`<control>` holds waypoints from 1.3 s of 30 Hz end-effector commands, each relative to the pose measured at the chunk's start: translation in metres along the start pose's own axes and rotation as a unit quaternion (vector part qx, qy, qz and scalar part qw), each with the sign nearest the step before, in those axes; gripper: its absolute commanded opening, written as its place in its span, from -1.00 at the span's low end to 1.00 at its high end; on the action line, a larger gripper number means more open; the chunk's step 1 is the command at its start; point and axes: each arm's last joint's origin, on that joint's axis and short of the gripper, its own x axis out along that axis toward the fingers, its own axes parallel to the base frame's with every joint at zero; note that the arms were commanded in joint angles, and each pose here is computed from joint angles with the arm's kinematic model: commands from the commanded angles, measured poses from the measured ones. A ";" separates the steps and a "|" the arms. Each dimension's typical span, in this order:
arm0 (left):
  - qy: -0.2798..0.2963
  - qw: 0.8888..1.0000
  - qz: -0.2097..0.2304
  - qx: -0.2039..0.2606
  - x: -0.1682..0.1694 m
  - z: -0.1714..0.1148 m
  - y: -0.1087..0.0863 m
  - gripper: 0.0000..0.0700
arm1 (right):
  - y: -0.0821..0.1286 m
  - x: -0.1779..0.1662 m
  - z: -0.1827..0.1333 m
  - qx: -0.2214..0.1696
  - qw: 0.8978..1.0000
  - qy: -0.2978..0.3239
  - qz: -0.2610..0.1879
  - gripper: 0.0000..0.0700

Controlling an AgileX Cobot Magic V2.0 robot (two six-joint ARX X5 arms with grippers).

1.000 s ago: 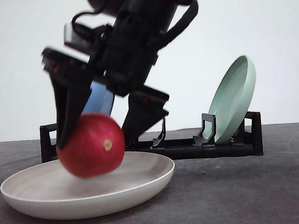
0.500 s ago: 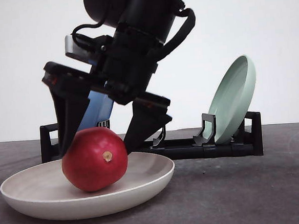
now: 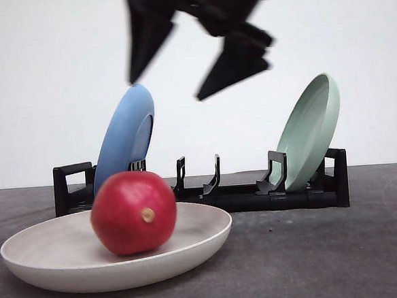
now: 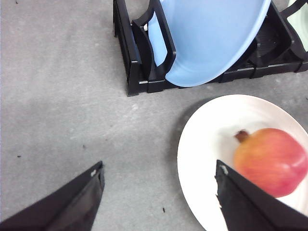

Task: Place pomegranate in white plate

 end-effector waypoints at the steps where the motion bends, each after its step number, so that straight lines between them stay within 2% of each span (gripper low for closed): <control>1: -0.007 1.000 -0.003 -0.002 -0.001 0.004 -0.001 0.24 | -0.003 -0.009 -0.003 -0.004 1.000 -0.015 -0.001 0.76; 14: -0.008 1.000 -0.003 -0.002 -0.001 0.004 -0.001 0.24 | -0.061 -0.067 -0.062 0.085 0.993 -0.030 -0.080 0.75; 20: -0.008 1.000 -0.003 -0.002 -0.001 0.004 -0.001 0.24 | -0.076 -0.086 -0.085 0.117 0.985 -0.029 -0.121 0.75; 26: -0.007 1.000 -0.003 -0.003 -0.001 0.003 -0.001 0.24 | -0.084 -0.098 -0.088 0.133 0.979 -0.038 -0.150 0.74; 27: -0.007 1.000 -0.003 -0.003 -0.001 0.003 -0.001 0.10 | -0.085 -0.098 -0.088 0.135 0.978 -0.038 -0.155 0.46; 28: -0.006 1.000 -0.003 -0.002 -0.001 0.003 -0.001 -0.33 | -0.086 -0.098 -0.088 0.136 0.977 -0.037 -0.160 -0.12; 29: -0.005 1.000 -0.003 -0.002 -0.001 0.003 -0.001 -0.98 | -0.086 -0.098 -0.089 0.137 0.976 -0.036 -0.165 -0.93; 39: 0.006 1.000 -0.002 -0.006 -0.002 0.000 -0.001 -1.00 | -0.086 -0.098 -0.089 0.123 0.977 -0.033 -0.168 -0.98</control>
